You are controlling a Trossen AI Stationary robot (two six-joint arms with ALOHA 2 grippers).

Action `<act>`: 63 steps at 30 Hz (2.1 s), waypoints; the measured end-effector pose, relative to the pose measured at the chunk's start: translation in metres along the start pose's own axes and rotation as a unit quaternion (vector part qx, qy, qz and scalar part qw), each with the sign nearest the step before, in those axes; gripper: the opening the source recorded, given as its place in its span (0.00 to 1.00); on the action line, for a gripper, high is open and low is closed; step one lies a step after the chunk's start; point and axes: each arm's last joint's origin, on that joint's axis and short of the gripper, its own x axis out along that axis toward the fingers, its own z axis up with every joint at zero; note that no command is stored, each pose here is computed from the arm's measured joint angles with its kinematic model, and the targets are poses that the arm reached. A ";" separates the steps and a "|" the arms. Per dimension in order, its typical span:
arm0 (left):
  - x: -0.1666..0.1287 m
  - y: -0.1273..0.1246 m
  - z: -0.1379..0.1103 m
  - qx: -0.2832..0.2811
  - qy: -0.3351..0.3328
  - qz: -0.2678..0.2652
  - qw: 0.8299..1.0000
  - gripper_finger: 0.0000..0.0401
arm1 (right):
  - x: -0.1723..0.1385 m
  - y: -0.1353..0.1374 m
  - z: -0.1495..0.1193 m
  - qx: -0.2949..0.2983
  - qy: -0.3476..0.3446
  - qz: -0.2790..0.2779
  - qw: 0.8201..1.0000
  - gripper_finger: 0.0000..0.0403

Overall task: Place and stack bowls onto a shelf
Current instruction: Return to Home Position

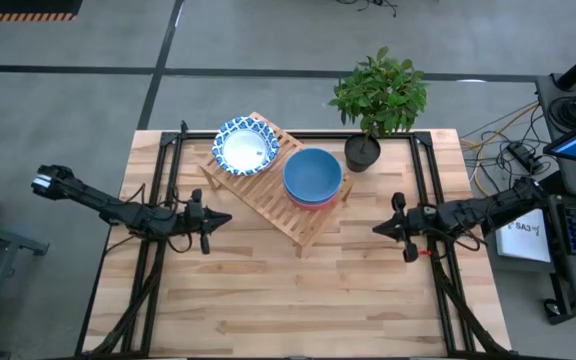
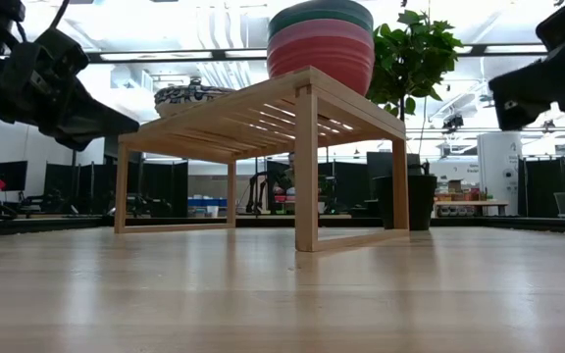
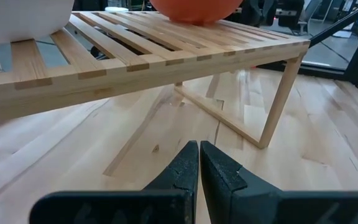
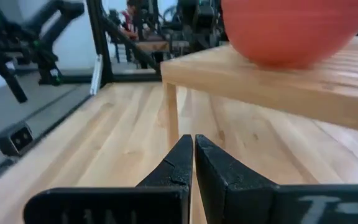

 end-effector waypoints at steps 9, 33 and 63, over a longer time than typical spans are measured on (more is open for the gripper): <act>0.001 0.000 -0.002 0.005 0.007 0.002 1.000 0.00 | -0.008 0.005 0.007 -0.071 -0.064 0.119 0.988 0.02; 0.002 -0.001 -0.003 0.008 0.012 0.003 1.000 0.00 | -0.008 0.008 0.005 -0.115 -0.066 0.173 0.976 0.02; 0.002 0.000 -0.003 0.008 0.013 0.002 1.000 0.00 | -0.008 0.008 0.005 -0.115 -0.066 0.173 0.976 0.02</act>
